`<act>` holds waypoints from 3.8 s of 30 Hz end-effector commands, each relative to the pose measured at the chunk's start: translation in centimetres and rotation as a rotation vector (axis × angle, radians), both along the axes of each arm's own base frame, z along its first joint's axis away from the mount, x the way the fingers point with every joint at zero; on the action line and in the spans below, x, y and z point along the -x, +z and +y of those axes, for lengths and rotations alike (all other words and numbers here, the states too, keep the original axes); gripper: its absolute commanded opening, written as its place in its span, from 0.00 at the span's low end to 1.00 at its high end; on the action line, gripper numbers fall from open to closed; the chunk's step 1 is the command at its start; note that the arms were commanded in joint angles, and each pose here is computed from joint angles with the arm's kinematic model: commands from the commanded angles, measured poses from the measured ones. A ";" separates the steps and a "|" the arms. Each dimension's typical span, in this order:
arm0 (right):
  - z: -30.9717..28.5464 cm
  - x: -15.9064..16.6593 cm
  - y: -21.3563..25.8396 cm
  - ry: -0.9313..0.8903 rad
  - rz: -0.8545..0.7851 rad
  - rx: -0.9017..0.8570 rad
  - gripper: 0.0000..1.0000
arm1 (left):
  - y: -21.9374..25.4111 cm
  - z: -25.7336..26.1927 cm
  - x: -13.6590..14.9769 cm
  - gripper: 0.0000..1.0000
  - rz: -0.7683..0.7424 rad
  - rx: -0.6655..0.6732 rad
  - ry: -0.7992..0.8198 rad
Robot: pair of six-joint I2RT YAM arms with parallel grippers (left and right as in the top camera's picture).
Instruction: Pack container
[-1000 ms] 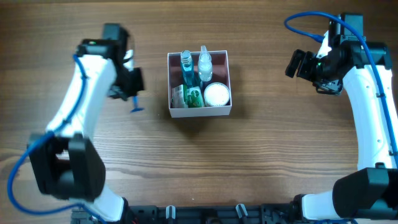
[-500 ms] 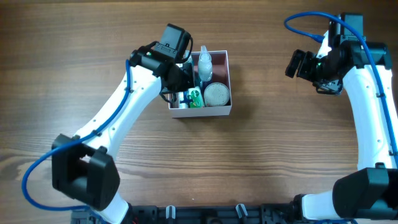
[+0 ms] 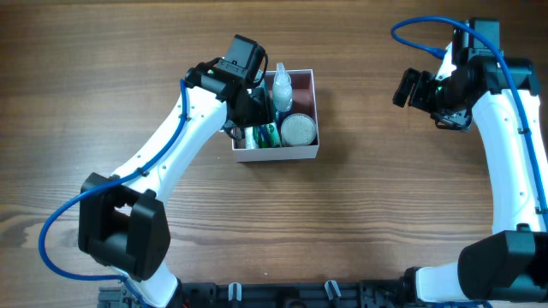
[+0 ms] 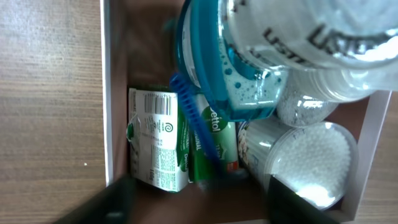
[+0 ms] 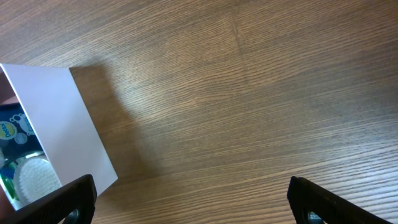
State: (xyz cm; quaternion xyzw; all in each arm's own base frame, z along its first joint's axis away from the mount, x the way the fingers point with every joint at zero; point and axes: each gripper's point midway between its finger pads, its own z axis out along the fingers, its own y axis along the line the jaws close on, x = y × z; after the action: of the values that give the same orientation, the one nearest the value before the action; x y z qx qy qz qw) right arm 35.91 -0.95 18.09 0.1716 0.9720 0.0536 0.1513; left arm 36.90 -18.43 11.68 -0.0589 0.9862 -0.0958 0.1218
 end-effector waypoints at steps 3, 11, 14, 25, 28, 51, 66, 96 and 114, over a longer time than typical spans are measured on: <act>0.2 -0.1 -0.4 0.033 0.009 0.000 1.00 | -0.2 0.6 -0.5 0.83 -0.014 -0.030 0.015; 0.5 -2.2 0.5 0.151 -0.086 0.076 0.99 | 3.2 4.8 -2.6 1.00 -0.189 -0.208 0.063; 1.0 -3.8 1.7 0.189 -0.160 0.114 1.00 | 4.8 7.2 -3.9 1.00 -0.245 -0.216 0.114; 3.9 -9.2 5.4 0.271 -0.433 0.149 1.00 | 5.5 18.0 -6.0 1.00 -0.256 -0.229 0.374; 3.9 -10.0 6.1 0.268 -0.476 0.151 1.00 | 5.7 19.2 -6.3 1.00 -0.265 -0.229 0.406; 3.5 3.4 10.0 0.218 -0.625 0.113 0.99 | 11.8 18.7 7.3 1.00 -0.558 -0.113 0.371; 2.7 13.5 3.7 0.149 -0.689 0.087 1.00 | 10.3 18.0 15.7 1.00 -0.705 -0.001 0.334; 4.2 12.6 5.0 0.303 -1.033 0.149 1.00 | 10.3 18.0 15.7 1.00 -0.703 -0.002 0.334; 4.5 11.7 1.9 0.495 -1.377 0.517 1.00 | 10.3 18.0 15.7 1.00 -0.703 -0.002 0.334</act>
State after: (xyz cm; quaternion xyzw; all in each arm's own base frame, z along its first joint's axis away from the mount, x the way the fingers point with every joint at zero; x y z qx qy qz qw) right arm 24.03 3.68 21.81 -0.1173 0.6369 0.0094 0.7619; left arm 21.16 0.00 22.13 -0.1932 0.8576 -0.0830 0.4694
